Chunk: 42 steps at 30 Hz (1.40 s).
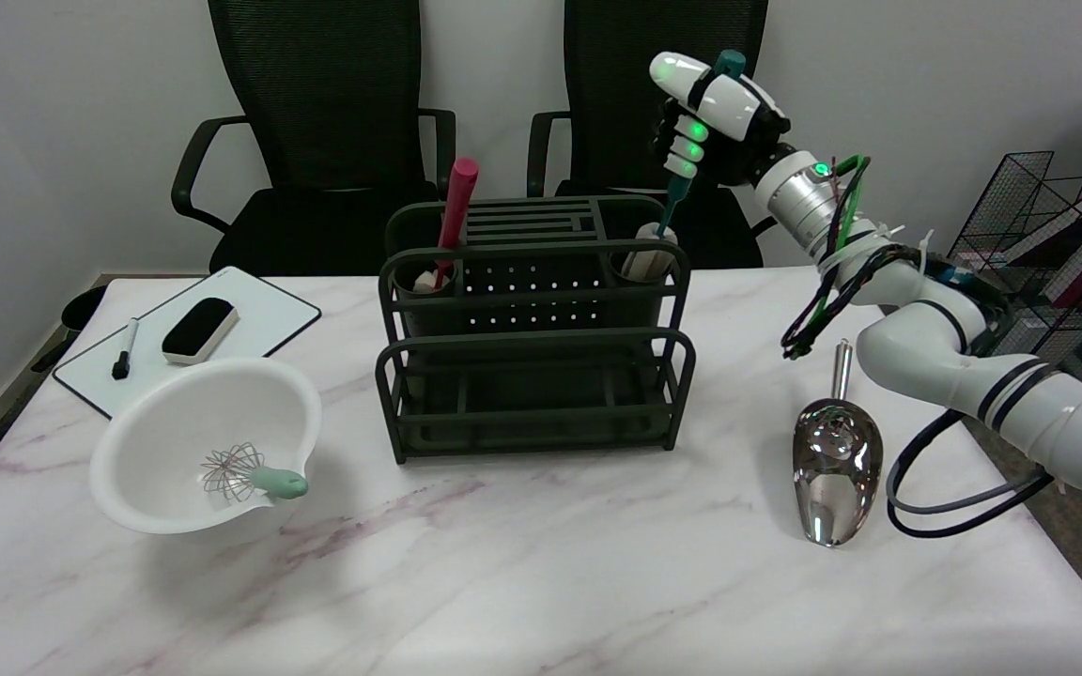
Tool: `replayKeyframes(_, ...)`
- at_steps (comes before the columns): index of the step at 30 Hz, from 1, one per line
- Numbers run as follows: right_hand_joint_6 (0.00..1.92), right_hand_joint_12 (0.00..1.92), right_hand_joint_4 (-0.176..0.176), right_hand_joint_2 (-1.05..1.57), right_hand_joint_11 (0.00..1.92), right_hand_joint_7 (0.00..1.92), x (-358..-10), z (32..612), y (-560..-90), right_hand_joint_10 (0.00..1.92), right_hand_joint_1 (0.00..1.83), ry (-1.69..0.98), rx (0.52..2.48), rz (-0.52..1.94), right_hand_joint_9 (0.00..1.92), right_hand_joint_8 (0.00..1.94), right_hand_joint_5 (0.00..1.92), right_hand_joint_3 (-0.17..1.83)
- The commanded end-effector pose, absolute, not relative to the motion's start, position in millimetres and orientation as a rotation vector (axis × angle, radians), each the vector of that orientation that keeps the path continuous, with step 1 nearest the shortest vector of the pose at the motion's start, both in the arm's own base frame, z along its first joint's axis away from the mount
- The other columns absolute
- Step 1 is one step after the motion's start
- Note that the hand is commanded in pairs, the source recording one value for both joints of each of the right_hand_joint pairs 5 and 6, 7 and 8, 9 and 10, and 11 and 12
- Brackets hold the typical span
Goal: Place the blue sponge bottle brush into the kitchen storage rack.
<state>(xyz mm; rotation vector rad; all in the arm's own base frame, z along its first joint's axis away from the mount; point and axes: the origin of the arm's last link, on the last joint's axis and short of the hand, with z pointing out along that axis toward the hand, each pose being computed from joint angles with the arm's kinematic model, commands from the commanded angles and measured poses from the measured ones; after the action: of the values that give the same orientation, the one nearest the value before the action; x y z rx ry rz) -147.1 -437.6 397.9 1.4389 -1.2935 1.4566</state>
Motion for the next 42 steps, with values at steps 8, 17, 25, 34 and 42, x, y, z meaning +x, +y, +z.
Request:
replayKeyframes(8,1.92,1.76,0.0,1.57,1.76,1.9,-165.2,390.5,-433.5,1.89,0.97,-1.332,1.414,1.456,1.89,1.9,1.92,0.4)
replayKeyframes(17,1.6,1.48,0.0,1.51,1.48,1.62,-167.5,388.4,-431.4,1.64,0.87,-1.336,1.422,1.467,1.64,1.62,1.6,0.53)
replayKeyframes(25,0.97,1.32,0.0,1.01,1.32,1.41,-167.2,387.7,-429.9,1.51,1.08,-1.335,1.434,1.474,1.51,1.41,0.97,0.98)
replayKeyframes(34,0.46,1.16,0.0,0.8,1.16,1.11,-167.4,392.0,-423.5,1.17,1.15,-1.318,1.452,1.508,1.17,1.11,0.46,0.99)
replayKeyframes(42,0.43,1.05,0.0,0.72,1.05,1.06,-159.5,423.5,-400.9,0.94,1.17,-1.209,1.465,1.635,0.94,1.06,0.43,1.12)
